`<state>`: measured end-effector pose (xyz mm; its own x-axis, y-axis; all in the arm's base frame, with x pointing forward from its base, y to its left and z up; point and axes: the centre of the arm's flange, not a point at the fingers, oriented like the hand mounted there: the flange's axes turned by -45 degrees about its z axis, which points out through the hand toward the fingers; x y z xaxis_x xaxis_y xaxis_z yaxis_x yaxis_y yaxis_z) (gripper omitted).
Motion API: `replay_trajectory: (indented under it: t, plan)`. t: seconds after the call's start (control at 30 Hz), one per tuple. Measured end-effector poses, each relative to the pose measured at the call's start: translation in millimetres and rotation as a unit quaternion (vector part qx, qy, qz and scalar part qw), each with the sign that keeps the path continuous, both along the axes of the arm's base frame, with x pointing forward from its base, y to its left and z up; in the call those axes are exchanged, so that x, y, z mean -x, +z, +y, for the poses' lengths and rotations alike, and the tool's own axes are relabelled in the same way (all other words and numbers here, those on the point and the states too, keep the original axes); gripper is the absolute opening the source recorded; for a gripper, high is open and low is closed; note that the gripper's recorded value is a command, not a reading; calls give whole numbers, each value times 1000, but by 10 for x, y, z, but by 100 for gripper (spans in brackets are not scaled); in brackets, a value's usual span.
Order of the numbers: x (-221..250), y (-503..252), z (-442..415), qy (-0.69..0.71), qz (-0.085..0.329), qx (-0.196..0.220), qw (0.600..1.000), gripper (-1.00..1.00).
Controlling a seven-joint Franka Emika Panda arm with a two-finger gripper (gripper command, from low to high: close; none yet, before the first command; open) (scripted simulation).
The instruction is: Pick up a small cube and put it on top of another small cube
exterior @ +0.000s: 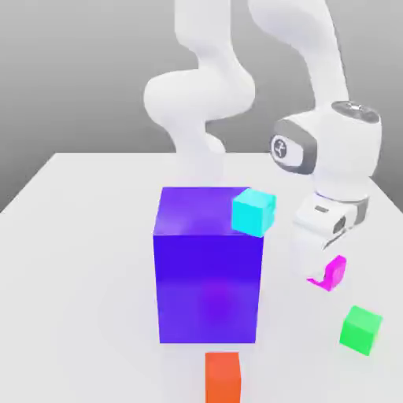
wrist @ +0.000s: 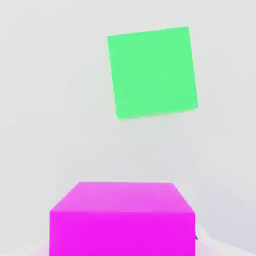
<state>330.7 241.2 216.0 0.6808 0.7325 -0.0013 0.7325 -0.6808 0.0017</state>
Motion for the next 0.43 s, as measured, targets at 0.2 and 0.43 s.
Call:
replay_trajectory:
  t: [0.2,0.43]
  plan:
    - [-404,75,303,18,0,-1,1000,-100]
    - [-416,-346,308,18,0,-1,1000,100]
